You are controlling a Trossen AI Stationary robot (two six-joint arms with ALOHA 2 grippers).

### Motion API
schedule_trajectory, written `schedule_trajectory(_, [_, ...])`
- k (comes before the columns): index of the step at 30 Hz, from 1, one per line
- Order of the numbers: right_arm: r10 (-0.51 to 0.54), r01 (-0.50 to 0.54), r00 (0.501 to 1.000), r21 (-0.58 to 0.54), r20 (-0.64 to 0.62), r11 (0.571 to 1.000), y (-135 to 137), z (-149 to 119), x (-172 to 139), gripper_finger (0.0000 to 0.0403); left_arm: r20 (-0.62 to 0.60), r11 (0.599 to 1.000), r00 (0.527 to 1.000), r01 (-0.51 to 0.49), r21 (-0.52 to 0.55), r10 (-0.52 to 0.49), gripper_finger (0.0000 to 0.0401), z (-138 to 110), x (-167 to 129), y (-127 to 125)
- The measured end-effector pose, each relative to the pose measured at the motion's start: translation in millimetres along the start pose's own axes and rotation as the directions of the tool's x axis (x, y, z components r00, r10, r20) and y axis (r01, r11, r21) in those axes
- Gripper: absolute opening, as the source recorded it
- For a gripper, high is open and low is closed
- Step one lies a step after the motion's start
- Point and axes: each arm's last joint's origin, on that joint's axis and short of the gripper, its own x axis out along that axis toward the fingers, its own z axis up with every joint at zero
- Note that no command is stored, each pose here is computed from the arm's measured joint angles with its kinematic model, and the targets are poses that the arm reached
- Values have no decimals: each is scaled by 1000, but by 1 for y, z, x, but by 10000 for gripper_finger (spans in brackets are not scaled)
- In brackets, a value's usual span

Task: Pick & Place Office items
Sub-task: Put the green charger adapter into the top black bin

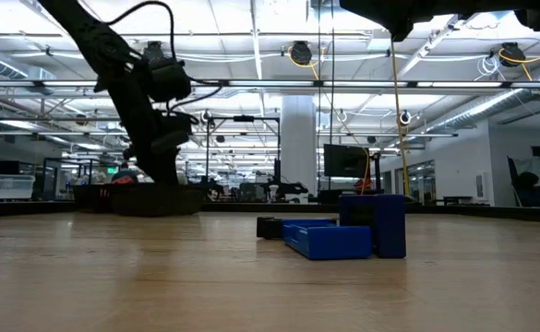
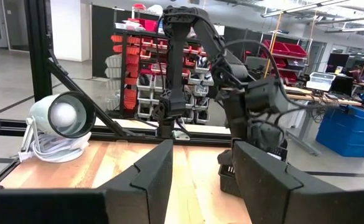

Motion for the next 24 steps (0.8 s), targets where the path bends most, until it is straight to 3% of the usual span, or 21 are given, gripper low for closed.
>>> schedule_trajectory(6, [0, 0, 1000, 0, 0, 1000, 0, 0, 0, 155, 43, 995, 994, -101, -21, 102, 128, 0, -28, 7])
schedule_trajectory(10, [0, 0, 1000, 0, 0, 1000, 0, 0, 0, 155, 62, 983, 988, -134, -128, 143, 128, -1, -45, 20])
schedule_trajectory(16, [0, 0, 1000, 0, 0, 1000, 0, 0, 0, 155, 64, 899, 960, -230, -373, 272, 128, -4, -61, 47])
schedule_trajectory(24, [0, 0, 1000, 0, 0, 1000, 0, 0, 0, 155, 12, 826, 939, -296, -480, 343, 128, -5, -48, 77])
